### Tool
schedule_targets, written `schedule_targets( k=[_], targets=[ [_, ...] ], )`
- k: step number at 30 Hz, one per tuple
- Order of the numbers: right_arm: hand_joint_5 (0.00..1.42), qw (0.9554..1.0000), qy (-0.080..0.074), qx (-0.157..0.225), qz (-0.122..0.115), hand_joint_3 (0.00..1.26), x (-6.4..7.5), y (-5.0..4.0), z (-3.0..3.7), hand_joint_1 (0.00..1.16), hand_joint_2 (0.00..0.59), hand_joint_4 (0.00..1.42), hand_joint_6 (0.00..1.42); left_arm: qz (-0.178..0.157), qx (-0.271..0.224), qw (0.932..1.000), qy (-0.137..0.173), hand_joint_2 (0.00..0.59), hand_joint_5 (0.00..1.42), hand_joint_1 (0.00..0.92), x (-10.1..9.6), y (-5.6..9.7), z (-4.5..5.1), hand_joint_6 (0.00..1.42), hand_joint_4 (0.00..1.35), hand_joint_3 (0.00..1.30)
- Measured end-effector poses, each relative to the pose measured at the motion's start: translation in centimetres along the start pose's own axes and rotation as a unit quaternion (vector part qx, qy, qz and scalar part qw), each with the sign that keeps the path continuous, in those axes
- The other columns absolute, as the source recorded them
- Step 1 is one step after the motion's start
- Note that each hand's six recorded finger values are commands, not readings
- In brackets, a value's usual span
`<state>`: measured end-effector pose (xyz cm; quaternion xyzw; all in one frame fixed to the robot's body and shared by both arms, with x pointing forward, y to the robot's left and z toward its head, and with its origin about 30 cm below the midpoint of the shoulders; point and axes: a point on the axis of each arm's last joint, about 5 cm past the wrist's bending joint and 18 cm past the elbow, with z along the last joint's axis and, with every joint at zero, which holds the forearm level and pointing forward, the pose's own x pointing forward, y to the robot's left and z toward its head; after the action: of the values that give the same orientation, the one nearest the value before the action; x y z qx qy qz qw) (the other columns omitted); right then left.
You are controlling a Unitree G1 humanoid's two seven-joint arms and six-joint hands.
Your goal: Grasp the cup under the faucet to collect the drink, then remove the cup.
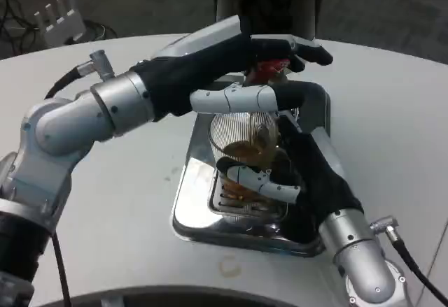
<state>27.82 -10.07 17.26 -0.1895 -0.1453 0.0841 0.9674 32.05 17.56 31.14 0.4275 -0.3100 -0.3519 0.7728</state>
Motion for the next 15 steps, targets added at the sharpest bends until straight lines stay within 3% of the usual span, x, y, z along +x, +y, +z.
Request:
schedule_targets(
  k=[15],
  targets=[
    [0.21, 0.9997, -0.01, 0.006, -0.02, 0.07, 0.1, 1.73, 0.47, 0.74, 0.195, 0.13, 0.06, -0.002, 0.003, 1.0, 0.001, 0.041, 0.19, 0.0, -0.1, 0.2, 0.04, 0.22, 0.15, 0.25]
  ],
)
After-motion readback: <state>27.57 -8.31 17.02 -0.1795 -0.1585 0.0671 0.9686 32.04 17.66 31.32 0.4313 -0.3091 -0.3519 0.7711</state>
